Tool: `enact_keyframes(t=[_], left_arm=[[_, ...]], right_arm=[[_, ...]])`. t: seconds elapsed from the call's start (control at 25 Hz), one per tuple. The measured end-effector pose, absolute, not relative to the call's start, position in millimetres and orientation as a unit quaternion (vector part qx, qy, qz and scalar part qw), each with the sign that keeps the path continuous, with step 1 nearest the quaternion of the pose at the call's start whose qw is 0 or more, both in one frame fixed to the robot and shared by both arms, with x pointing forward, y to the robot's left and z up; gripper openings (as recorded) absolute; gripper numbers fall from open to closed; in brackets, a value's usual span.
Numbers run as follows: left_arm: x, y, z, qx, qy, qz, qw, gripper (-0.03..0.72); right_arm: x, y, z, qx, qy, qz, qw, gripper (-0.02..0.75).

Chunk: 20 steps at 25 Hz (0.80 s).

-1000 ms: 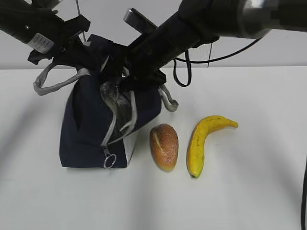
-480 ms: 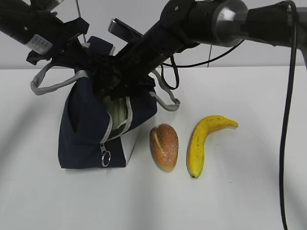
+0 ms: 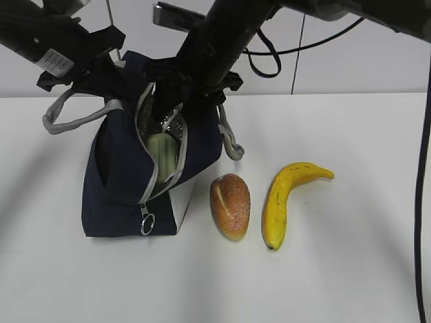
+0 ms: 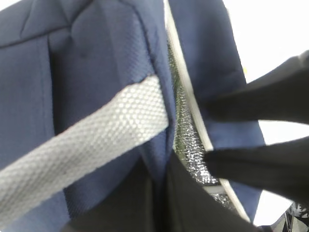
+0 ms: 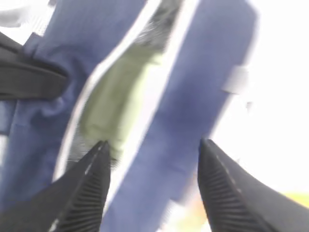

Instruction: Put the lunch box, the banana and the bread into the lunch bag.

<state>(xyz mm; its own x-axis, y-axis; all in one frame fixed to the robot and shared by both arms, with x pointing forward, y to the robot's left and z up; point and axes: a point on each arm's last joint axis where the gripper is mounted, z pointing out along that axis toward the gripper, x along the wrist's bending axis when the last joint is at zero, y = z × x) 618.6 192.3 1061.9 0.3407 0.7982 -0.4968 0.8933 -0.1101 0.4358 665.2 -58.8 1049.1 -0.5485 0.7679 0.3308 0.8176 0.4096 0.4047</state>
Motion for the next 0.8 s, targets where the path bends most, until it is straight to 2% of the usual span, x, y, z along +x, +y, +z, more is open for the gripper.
enact_keyframes(t=[0.36,0.48,0.56,0.8], left_arm=[[618,193,1062,0.743,0.57,-0.068,0.345,-0.002],[618,193,1062,0.744,0.569,-0.067,0.344,-0.002],[618,193,1061,0.744,0.569,-0.067,0.343,-0.002],[618,193,1061,0.744,0.569,-0.066,0.343,-0.002]], right_arm=[[645,-89,1117,-0.48,-0.835,-0.261,-0.07,0.427],[632,-105,1129,-0.489,-0.833,-0.237,-0.104,0.427],[622,-115,1129,-0.498,-0.833,-0.21,-0.122,0.427],[598,-148,1090,-0.536,-0.825,-0.081,-0.158,0.427]])
